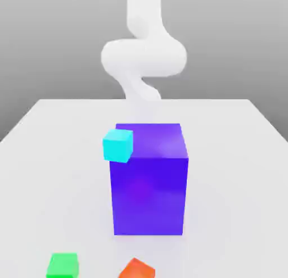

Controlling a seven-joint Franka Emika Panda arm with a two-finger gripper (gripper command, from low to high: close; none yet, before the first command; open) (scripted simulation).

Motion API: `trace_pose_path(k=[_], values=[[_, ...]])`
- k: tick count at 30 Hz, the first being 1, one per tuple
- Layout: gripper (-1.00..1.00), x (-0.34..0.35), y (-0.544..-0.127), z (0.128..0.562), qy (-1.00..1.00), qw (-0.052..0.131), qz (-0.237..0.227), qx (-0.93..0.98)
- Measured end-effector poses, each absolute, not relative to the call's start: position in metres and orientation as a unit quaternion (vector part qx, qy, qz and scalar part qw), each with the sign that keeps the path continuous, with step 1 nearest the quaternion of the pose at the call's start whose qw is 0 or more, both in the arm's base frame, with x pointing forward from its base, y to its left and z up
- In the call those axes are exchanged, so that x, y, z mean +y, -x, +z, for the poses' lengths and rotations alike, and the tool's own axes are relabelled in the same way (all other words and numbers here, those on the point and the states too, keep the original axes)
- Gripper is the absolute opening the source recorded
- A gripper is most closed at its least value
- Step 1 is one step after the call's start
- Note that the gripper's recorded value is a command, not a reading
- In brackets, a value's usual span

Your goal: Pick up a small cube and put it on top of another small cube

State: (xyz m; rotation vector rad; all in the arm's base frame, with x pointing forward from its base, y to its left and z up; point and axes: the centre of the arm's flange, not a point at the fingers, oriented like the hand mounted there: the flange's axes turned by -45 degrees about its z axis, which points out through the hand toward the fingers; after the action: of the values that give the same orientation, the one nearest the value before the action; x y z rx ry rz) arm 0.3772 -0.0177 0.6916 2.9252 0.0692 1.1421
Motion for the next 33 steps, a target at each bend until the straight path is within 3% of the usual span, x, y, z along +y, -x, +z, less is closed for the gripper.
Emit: trace_pose_path(k=[8,16,25,33], values=[[0.00,-0.080,-0.467,0.611,-0.952,0.007,0.283,0.113],[0.00,-0.147,-0.528,0.508,-0.958,0.010,0.207,0.198],[0.00,-0.226,-0.559,0.375,-0.948,0.011,0.122,0.294],[0.00,-0.295,-0.550,0.253,-0.923,0.006,0.042,0.383]])
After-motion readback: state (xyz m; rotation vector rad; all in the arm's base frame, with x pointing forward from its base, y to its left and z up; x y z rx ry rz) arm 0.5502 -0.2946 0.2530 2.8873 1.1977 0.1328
